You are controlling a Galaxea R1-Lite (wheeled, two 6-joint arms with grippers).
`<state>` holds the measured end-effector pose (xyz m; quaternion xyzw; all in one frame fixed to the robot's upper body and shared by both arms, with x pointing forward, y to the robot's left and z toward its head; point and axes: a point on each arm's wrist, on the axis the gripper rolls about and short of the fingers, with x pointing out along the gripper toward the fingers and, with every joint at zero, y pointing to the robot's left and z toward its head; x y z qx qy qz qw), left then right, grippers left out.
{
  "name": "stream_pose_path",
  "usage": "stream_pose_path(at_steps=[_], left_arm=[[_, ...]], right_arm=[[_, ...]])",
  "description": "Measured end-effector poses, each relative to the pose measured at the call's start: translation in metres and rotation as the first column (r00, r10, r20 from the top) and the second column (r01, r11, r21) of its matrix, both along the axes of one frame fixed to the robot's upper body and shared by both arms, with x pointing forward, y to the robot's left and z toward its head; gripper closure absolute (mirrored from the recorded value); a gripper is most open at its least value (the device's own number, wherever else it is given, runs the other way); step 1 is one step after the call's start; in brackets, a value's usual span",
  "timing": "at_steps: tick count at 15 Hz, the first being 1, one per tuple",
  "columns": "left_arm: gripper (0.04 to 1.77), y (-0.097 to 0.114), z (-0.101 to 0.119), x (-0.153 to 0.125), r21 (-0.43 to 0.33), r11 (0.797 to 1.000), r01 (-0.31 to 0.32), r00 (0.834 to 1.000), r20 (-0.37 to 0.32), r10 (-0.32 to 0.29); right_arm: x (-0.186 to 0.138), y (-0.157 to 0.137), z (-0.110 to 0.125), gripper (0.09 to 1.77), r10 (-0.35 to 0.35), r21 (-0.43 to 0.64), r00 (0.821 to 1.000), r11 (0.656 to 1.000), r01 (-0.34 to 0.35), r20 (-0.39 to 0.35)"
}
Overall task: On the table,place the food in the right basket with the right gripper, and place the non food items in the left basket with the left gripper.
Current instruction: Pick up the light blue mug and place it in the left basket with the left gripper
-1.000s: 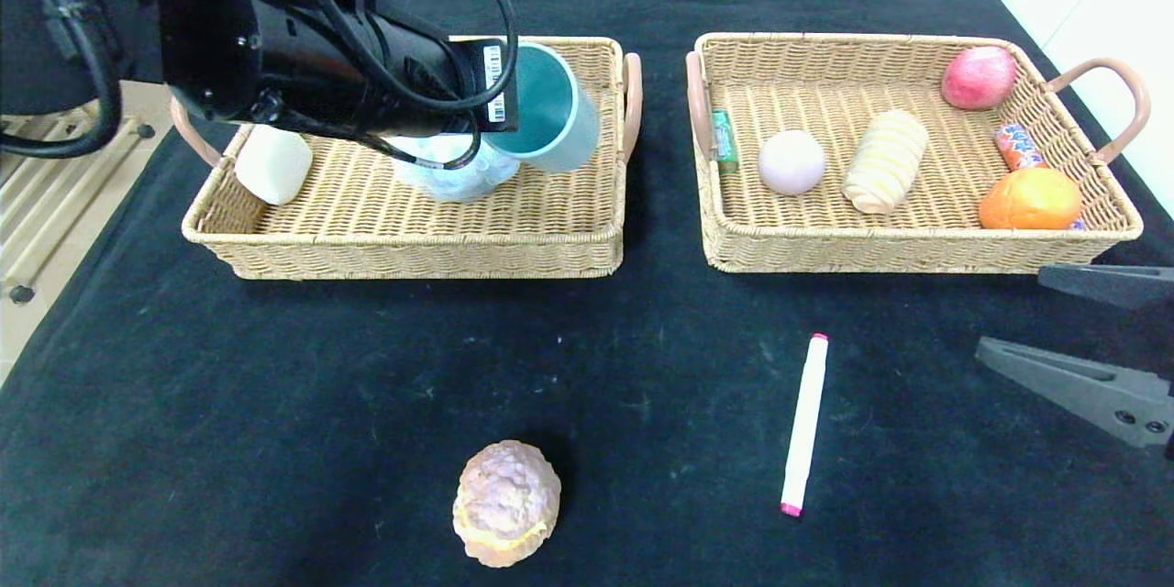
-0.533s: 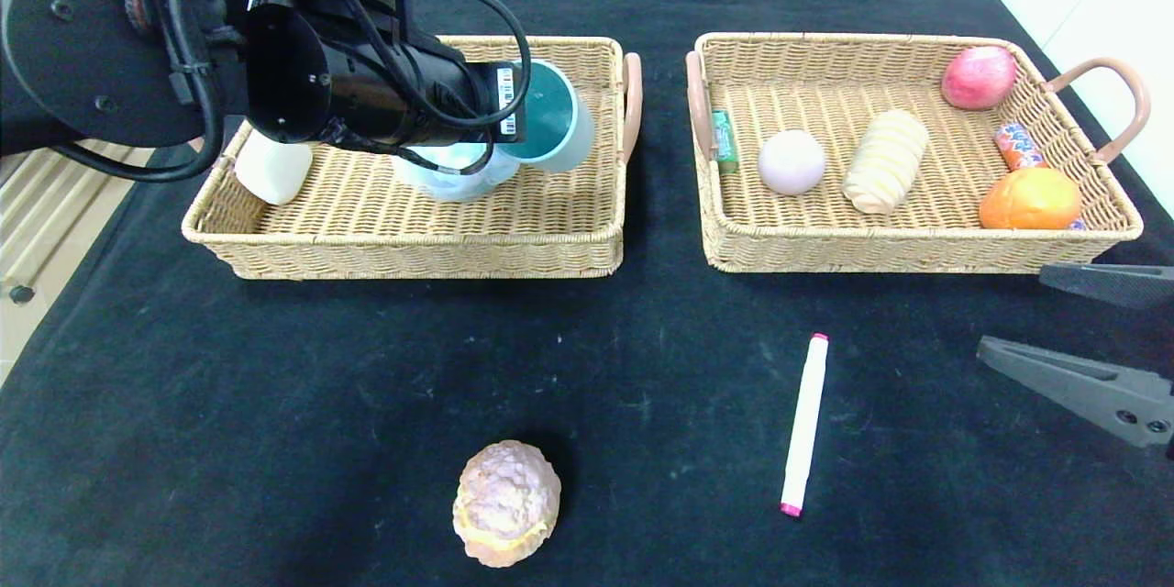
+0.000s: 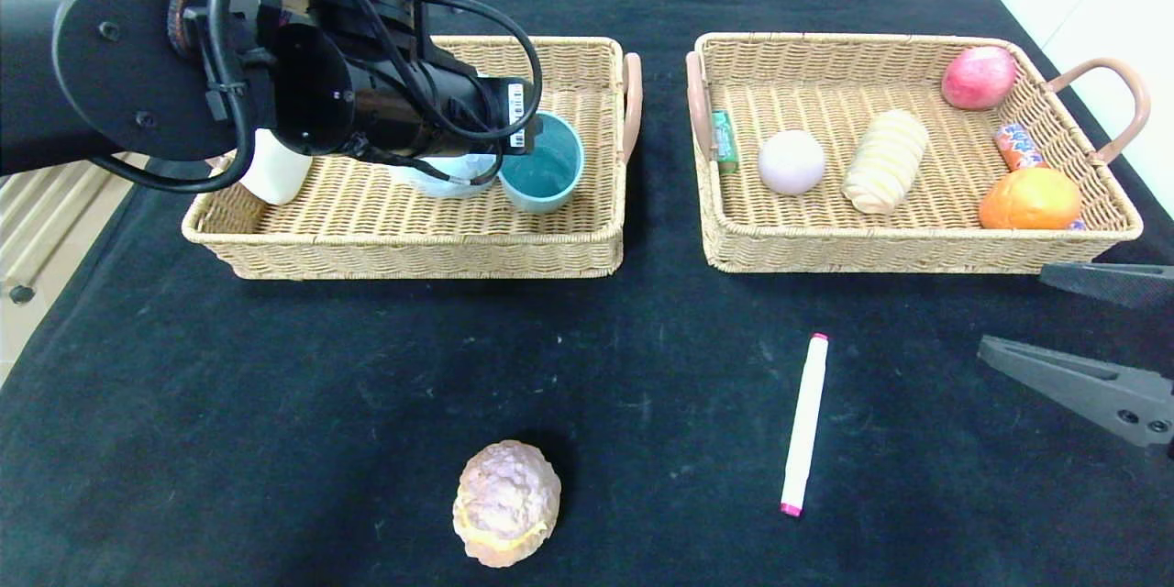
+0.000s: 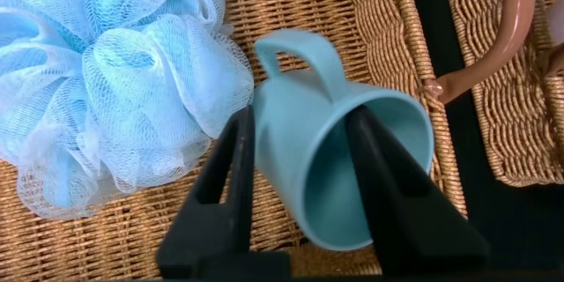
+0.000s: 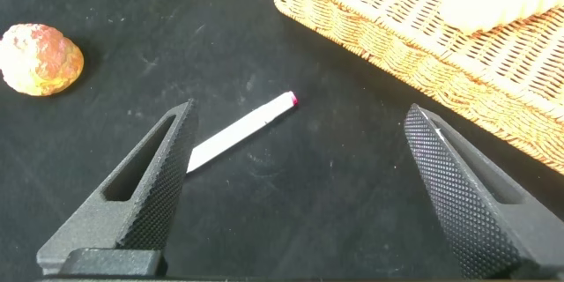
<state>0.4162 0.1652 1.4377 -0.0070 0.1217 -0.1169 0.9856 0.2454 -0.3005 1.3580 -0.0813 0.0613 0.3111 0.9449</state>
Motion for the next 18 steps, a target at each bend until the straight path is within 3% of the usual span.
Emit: stream_pose_path(at_steps=[5, 11, 14, 18], left_arm=[[0.56, 0.001, 0.002, -0.003, 0.018, 1.0, 0.001, 1.0, 0.004, -0.001], [0.32, 0.008, 0.007, -0.031, 0.049, 0.998, 0.024, 1.0, -0.003, -0.024], [0.25, -0.001, -0.003, -0.058, 0.076, 0.992, 0.096, 0.995, -0.043, -0.093], [0.19, -0.027, -0.014, -0.097, 0.101, 0.966, 0.239, 0.969, -0.085, -0.231]], right_arm=[[0.0, 0.0, 0.0, 0.15, 0.0, 0.0, 1.0, 1.0, 0.0, 0.0], [0.0, 0.0, 0.0, 0.15, 0.0, 0.0, 1.0, 1.0, 0.0, 0.0], [-0.001, -0.001, 0.001, 0.15, -0.004, 0.002, 1.0, 1.0, 0.004, 0.005], [-0.003, -0.005, 0.007, 0.15, -0.035, 0.01, 0.999, 0.999, 0.035, 0.024]])
